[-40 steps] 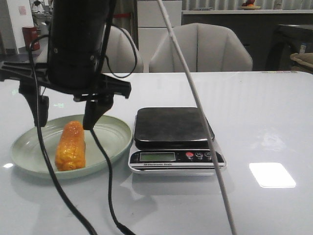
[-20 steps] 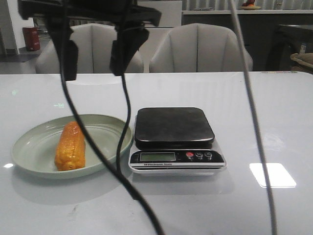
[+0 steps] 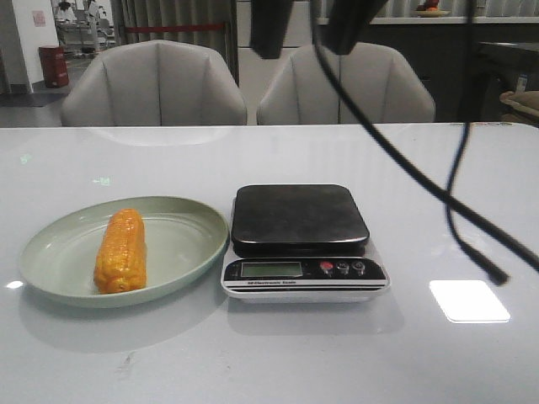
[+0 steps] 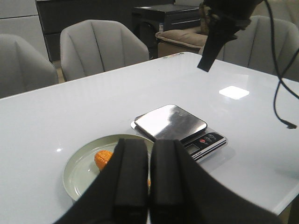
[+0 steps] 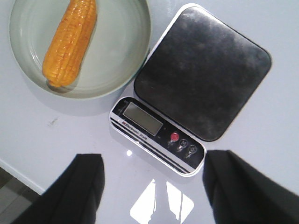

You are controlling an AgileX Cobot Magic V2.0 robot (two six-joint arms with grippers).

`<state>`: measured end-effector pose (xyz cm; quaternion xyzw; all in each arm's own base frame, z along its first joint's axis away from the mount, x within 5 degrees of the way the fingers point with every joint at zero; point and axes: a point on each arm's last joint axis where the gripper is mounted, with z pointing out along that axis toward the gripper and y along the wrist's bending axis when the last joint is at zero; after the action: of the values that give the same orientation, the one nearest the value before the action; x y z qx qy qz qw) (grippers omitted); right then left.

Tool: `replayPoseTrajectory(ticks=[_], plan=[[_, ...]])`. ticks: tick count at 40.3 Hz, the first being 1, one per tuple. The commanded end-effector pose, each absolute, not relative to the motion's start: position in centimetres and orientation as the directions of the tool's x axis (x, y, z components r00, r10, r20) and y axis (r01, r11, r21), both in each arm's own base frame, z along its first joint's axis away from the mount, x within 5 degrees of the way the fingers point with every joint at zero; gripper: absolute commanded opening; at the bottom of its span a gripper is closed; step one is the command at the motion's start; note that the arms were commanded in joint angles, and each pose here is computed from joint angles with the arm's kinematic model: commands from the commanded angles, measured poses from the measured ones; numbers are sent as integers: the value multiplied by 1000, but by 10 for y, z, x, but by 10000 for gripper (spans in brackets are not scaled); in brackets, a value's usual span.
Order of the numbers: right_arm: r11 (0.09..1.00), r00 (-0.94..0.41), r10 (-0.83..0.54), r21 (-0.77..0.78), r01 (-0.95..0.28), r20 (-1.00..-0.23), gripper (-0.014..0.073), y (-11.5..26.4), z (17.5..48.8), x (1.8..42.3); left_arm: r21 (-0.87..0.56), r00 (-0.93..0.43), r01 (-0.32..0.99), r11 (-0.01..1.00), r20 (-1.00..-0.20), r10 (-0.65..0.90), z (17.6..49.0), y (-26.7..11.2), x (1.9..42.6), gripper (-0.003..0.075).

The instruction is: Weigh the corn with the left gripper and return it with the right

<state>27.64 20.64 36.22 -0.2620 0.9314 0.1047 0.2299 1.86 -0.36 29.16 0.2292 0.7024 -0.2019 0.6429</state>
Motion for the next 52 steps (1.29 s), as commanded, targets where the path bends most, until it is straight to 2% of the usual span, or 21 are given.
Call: replayPoseTrajectory(ticks=[1, 15, 25, 33, 40, 44, 52], plan=[[826, -665, -410, 55, -561, -624, 551, 184, 392, 253, 12, 29, 594, 805, -1000, -7, 306, -1, 14, 134], [816, -518, -323, 44, -576, -792, 551, 128, 396, 175, 12, 29, 594, 805, -1000, -7, 306, -1, 14, 133], [809, -370, -241, 25, -587, -897, 551, 89, 370, 121, 12, 29, 594, 805, -1000, -7, 306, -1, 14, 134], [809, -192, -164, -20, -588, -968, 551, 54, 350, 76, 12, 29, 594, 805, -1000, -7, 306, -1, 14, 134], [816, 15, -38, -39, -577, -999, 551, 32, 326, 46, 12, 29, 594, 805, -1000, -7, 306, -1, 14, 134], [817, 88, 14, -39, -575, -996, 551, 27, 309, 39, 12, 29, 594, 805, -1000, -7, 306, -1, 14, 134], [817, 92, 16, -40, -576, -996, 551, 30, 278, 42, 12, 29, 594, 805, -1000, -7, 306, -1, 14, 134]])
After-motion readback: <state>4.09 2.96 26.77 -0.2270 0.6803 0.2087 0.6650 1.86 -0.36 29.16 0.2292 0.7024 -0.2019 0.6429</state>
